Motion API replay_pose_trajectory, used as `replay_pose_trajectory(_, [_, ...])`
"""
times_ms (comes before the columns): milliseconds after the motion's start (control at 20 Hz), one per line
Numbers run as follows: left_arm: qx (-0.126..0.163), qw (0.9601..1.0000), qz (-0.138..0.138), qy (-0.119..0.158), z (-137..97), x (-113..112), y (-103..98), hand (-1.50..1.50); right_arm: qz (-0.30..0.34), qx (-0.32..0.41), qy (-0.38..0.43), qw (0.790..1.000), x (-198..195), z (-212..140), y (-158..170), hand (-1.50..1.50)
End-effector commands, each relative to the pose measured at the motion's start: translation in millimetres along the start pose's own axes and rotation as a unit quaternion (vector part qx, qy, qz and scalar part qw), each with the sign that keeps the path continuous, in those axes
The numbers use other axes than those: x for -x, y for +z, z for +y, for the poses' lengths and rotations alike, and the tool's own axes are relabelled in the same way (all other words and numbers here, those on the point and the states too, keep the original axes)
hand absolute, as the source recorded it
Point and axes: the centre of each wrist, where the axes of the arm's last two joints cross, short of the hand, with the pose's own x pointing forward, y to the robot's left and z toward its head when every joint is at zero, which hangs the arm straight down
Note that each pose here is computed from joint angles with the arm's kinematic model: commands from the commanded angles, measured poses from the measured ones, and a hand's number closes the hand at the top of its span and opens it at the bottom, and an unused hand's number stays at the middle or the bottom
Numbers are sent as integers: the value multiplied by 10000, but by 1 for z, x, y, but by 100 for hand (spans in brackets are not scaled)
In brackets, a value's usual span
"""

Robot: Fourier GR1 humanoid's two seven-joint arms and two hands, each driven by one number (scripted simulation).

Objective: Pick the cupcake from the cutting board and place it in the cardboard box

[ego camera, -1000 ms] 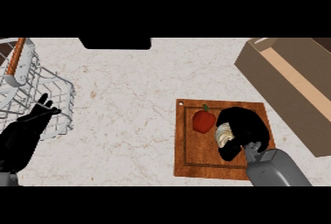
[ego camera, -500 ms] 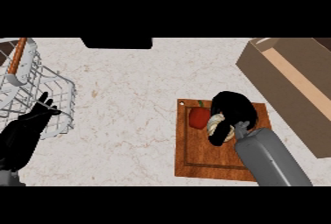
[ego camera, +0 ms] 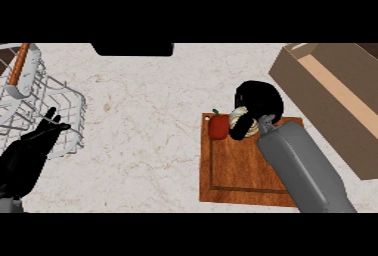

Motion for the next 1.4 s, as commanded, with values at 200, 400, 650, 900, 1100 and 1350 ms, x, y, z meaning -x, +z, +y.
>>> replay_pose_trajectory(200, [73, 9999, -68, 84, -8, 21, -8, 0, -559, 1192, 18, 9913, -40, -65, 48, 150])
replay_pose_trajectory(400, [14, 9998, -172, -64, 0, -12, -10, 0, -415, 2048, -259, 9776, -45, -119, 72, 150])
replay_pose_trajectory(650, [-11, 10000, -63, 13, 0, -4, -12, 0, 159, 2879, -473, 9564, -43, -149, 95, 150])
replay_pose_trajectory(900, [105, 9999, -104, 34, -22, -21, -18, 0, 717, 3223, -609, 9420, -36, -184, 103, 150])
replay_pose_trajectory(1100, [198, 9997, -150, 56, -15, -14, -11, 0, 1007, 3271, -618, 9376, 13, -188, 96, 150])
replay_pose_trajectory(1350, [140, 9998, -170, -15, -13, -12, -15, 0, 1211, 3130, -361, 9413, 44, -205, 71, 150])
